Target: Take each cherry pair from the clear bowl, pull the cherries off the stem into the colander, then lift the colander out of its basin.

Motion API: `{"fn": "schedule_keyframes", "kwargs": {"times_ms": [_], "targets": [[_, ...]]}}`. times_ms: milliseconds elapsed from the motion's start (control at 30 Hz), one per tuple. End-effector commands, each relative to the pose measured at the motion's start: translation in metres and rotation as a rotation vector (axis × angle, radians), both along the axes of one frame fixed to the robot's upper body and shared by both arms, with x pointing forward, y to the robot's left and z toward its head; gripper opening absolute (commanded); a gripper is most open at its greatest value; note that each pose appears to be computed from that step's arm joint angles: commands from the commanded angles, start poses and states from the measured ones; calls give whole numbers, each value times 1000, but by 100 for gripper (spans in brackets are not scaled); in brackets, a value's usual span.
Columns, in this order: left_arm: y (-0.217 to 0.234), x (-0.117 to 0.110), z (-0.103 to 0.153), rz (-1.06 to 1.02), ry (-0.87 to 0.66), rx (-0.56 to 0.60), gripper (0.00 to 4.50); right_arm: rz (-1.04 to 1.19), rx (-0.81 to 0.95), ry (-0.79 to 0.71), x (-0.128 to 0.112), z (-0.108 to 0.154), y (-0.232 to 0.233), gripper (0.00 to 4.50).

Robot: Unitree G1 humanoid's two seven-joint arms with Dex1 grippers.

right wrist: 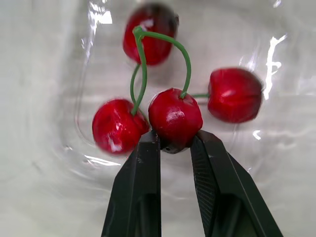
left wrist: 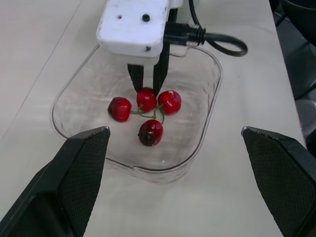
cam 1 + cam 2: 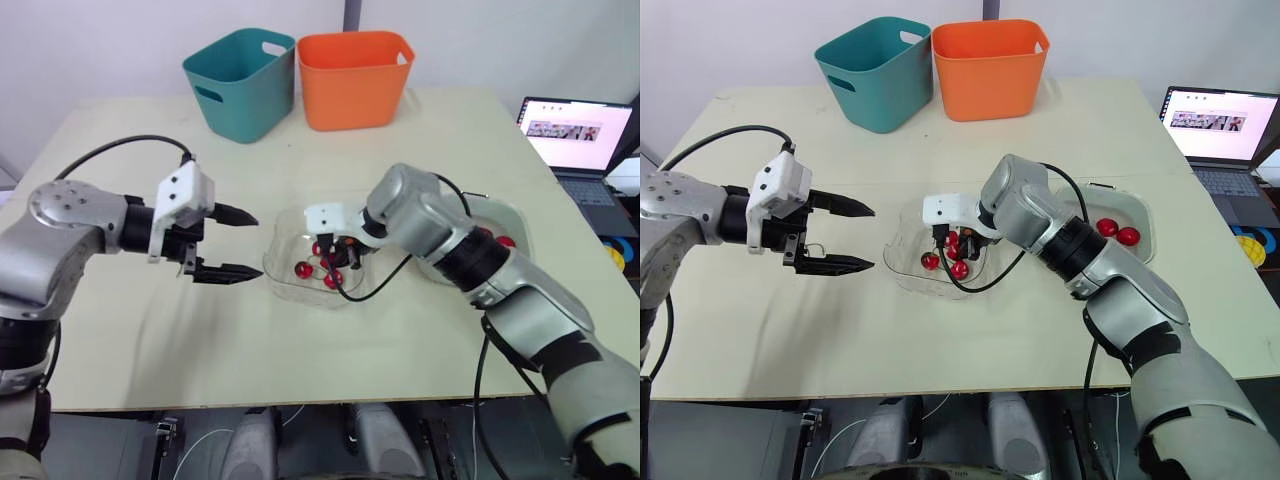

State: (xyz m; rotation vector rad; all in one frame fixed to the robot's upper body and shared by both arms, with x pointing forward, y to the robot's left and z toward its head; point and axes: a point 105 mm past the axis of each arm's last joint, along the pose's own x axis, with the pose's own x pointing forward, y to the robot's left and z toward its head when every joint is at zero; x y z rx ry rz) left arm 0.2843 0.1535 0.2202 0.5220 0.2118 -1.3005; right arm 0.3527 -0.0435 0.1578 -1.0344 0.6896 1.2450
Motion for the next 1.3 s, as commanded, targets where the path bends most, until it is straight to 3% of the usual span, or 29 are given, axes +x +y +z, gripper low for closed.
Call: {"fn": "schedule_keyframes", "kwargs": {"times_ms": [33, 367, 600, 767, 1033, 1267, 1300], "targets": [[5, 3, 7, 10, -32, 2, 450, 10, 73, -65, -2, 33, 0, 60], [-3, 13, 60, 31, -29, -253, 450, -159, 276, -253, 4, 92, -31, 60], [-10, 35, 107, 65, -125, -462, 450, -433, 577, -424, 16, 151, -37, 60], [-19, 53, 125, 64, -225, -539, 450, -577, 790, -463, 13, 177, -27, 60], [-33, 82, 153, 99, -313, -650, 450, -593, 927, -548, -4, 194, -17, 60], [-50, 92, 147, 40, -234, -641, 450, -584, 922, -537, -10, 188, -12, 60], [-53, 93, 146, 30, -221, -636, 433, -584, 921, -535, -10, 188, -12, 60]]}}
